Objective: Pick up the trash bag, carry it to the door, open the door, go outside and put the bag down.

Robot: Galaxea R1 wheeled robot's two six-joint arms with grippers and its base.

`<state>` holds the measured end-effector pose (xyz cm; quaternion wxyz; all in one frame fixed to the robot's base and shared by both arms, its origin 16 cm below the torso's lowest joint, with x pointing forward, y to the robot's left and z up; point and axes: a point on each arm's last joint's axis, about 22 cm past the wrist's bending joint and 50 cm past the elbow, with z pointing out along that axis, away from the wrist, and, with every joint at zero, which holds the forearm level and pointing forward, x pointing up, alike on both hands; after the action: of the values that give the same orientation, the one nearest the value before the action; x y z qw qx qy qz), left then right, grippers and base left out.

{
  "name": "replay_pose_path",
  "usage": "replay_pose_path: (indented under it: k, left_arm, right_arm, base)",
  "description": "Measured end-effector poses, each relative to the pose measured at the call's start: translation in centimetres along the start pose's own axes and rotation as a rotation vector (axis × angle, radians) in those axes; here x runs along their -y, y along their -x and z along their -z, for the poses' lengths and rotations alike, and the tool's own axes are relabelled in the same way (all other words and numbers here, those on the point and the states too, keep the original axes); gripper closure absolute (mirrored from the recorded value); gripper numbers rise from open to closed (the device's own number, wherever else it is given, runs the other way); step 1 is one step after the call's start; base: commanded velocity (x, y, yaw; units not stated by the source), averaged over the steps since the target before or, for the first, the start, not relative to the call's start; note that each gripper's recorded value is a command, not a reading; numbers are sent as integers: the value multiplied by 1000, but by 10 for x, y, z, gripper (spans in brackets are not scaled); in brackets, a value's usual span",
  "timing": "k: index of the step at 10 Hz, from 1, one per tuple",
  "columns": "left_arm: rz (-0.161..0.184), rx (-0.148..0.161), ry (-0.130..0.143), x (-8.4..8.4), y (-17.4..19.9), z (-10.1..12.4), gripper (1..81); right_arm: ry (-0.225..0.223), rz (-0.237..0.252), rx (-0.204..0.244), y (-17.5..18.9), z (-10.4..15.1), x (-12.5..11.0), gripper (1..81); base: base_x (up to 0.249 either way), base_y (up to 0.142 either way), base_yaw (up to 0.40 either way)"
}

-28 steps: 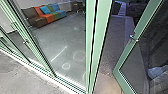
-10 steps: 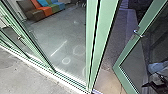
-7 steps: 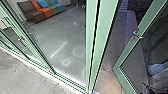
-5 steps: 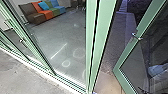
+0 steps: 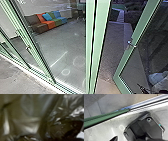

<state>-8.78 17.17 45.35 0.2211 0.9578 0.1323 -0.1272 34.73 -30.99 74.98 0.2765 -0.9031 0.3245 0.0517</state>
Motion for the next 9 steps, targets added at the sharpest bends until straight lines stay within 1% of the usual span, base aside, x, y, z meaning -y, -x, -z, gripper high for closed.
replay_pose_path:
  k: [2,3,4,5,6,7,8,9]
  left_arm:
    - [-34,-61,15,-8,-28,2,811]
    - [-51,-89,21,-12,-41,5,811]
    - [-67,-115,26,-15,-55,7,811]
    - [-83,-147,28,-16,-72,12,811]
    - [-97,-176,31,-19,-87,17,811]
    - [-109,-200,37,-24,-100,20,811]
    - [-115,-210,39,-26,-105,22,811]
    - [-117,-212,35,-23,-107,23,811]
  right_arm:
    - [-5,37,-10,21,6,-7,10]
    - [-9,81,-1,38,-2,-6,10]
    - [-17,110,4,50,-10,-3,10]
    - [-7,131,17,65,-32,-10,10]
    - [-3,146,21,75,-42,-16,10]
    - [18,166,19,82,-62,-28,10]
    - [34,178,30,93,-79,-39,10]
    - [43,183,38,100,-88,-46,10]
  base:
    - [0,0,0]
    - [0,0,0]
    - [0,0,0]
    - [0,0,0]
    - [0,0,0]
    - [0,0,0]
    - [0,0,0]
    - [0,0,0]
